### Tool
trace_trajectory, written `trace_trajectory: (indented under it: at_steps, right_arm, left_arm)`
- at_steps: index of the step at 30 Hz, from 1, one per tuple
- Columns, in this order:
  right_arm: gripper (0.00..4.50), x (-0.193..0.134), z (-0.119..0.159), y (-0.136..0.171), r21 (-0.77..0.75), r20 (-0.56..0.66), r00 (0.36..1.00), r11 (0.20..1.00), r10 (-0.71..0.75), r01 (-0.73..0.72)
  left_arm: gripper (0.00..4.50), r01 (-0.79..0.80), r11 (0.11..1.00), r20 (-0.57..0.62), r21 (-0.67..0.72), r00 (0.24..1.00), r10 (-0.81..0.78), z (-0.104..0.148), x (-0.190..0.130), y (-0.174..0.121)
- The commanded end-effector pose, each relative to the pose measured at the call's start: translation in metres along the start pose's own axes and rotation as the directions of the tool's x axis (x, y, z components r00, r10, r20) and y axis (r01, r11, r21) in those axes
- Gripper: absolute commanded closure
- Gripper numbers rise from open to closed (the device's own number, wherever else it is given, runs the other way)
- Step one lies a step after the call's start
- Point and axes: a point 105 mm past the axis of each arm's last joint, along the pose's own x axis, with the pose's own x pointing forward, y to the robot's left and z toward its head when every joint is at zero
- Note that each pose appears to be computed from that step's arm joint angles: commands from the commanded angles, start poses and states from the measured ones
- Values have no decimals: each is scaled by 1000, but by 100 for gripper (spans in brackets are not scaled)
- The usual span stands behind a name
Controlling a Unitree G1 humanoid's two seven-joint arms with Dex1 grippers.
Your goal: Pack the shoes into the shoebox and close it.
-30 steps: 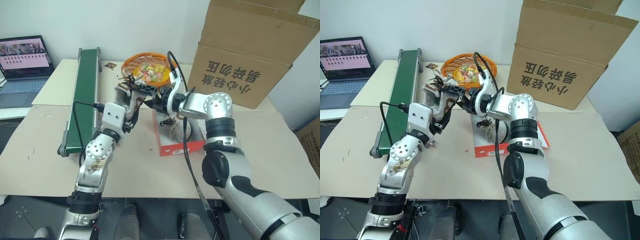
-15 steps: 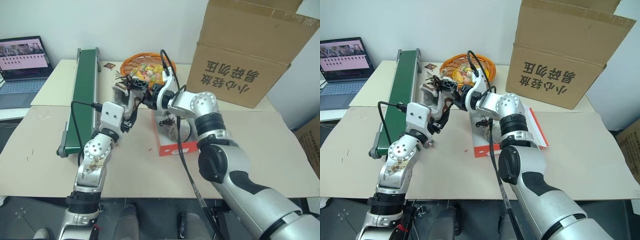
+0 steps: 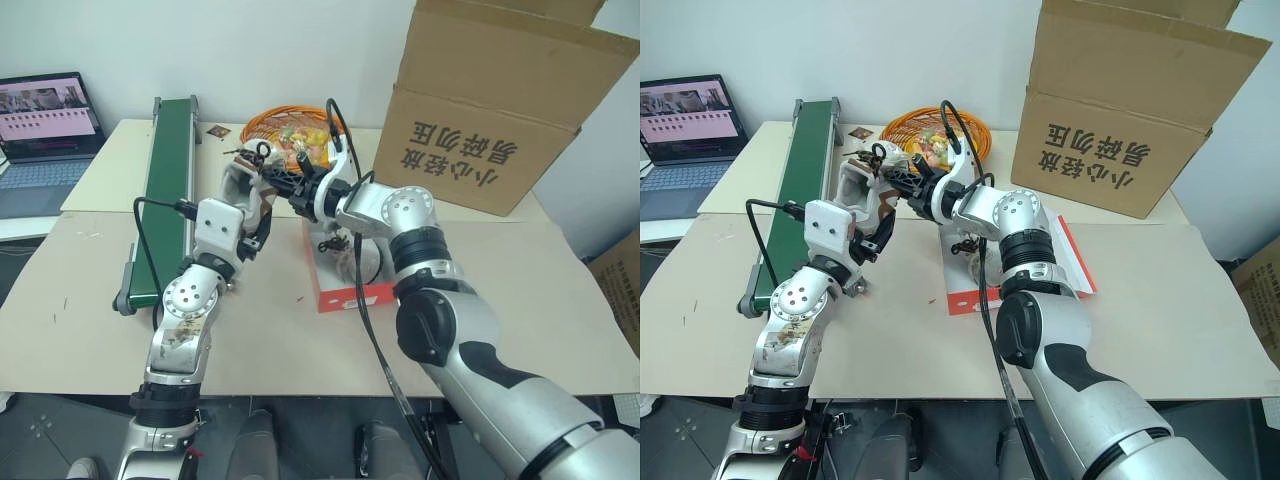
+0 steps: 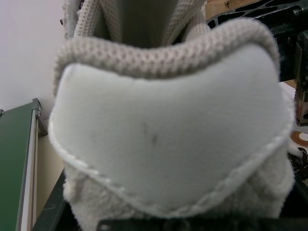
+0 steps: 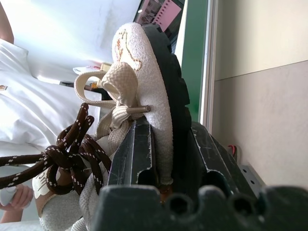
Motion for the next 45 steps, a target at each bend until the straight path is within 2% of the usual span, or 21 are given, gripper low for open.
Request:
trace_trajectory:
  at_steps: [1,8,10,12,13,23,29,34,36,38,41,42,45]
  right_arm:
    - [412,8,-7,55,36,-31,978,978,208,-206]
    - [413,4,-3,69,85,-13,965,962,263,-261]
    - [413,3,-1,70,87,-4,965,961,263,-262]
    - [413,3,1,70,90,11,967,963,255,-255]
    - [413,2,2,69,92,21,968,964,249,-249]
    - [413,-6,30,59,97,145,976,979,164,-179]
    - [413,-22,74,47,23,320,946,997,62,-73]
    - [413,-38,104,43,24,423,906,999,20,-34]
    - [413,-46,116,42,-74,459,888,997,2,36]
    - [413,-54,124,48,-276,459,888,951,5,137]
    - [413,-62,119,60,-540,366,931,817,9,204]
    - [413,-64,117,61,-580,343,939,788,7,207]
    - [413,-73,106,55,-734,257,963,633,-77,247]
  left_arm:
    - [159,78,997,20,-5,997,-78,6,5,-18]
    - [159,54,999,1,-11,999,-54,3,6,-12]
    - [81,31,999,11,-27,999,-31,4,6,-8]
    - [23,46,999,9,-9,999,-46,4,5,-10]
    - [11,56,998,6,-9,998,-56,4,5,-12]
    - [11,74,997,-4,-5,997,-74,2,2,-16]
    - [11,75,997,-9,-5,997,-75,1,1,-16]
    - [11,73,997,-12,-2,997,-73,0,0,-15]
    - [11,73,997,-14,3,997,-73,0,-1,-14]
    - [11,72,997,-16,5,997,-72,0,-1,-14]
    - [11,69,998,-20,6,997,-69,-2,-3,-13]
    - [11,68,998,-21,6,997,-68,-2,-3,-13]
    - [11,68,998,-28,7,997,-68,-4,-4,-12]
